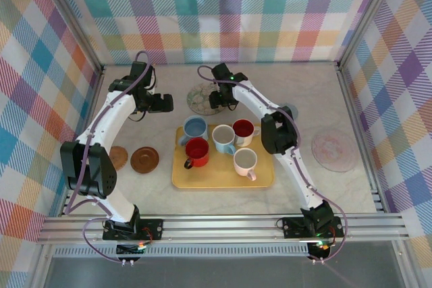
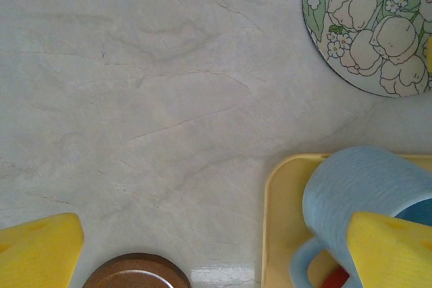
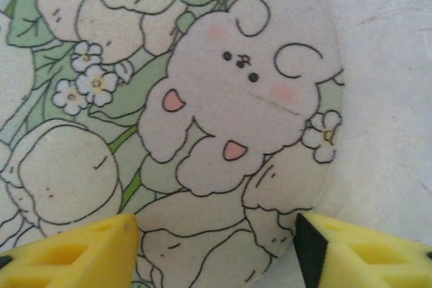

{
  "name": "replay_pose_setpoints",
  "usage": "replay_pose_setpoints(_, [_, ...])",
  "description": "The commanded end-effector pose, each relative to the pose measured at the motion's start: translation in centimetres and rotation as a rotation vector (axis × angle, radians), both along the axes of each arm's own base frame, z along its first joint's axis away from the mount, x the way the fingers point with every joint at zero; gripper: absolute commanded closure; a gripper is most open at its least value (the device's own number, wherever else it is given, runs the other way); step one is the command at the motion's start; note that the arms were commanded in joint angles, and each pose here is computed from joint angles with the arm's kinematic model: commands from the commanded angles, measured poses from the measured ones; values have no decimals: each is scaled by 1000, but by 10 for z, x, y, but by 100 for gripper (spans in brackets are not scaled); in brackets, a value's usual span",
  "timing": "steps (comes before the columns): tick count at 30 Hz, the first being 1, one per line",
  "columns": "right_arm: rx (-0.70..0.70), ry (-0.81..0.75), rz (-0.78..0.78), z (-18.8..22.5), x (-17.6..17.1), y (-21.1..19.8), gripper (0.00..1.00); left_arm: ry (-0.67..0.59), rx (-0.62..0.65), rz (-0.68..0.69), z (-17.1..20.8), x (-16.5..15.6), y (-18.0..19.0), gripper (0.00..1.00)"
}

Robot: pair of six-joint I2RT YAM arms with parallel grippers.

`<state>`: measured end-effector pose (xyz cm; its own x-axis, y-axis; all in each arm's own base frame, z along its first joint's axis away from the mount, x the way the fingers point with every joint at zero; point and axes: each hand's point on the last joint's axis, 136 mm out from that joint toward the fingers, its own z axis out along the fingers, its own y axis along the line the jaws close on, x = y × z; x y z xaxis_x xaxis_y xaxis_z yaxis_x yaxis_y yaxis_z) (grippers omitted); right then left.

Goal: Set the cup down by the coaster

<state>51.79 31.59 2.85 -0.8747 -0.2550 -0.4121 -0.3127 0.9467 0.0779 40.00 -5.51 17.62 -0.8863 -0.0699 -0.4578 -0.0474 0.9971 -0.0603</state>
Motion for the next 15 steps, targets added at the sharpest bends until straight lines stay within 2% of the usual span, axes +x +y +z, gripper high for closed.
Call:
replay_pose_setpoints(1, [-82,115,14,-41,-22,-11,42,4,18,10,3,-8,11,0])
replay_pose_setpoints(10, [-165,178,6,-56,-36,-27,79,29,20,3,-5,-6,11,0])
replay_pose_setpoints(15, [-182,129,-5,-40,-28,-31,100,36,14,1,-7,-4,10,0])
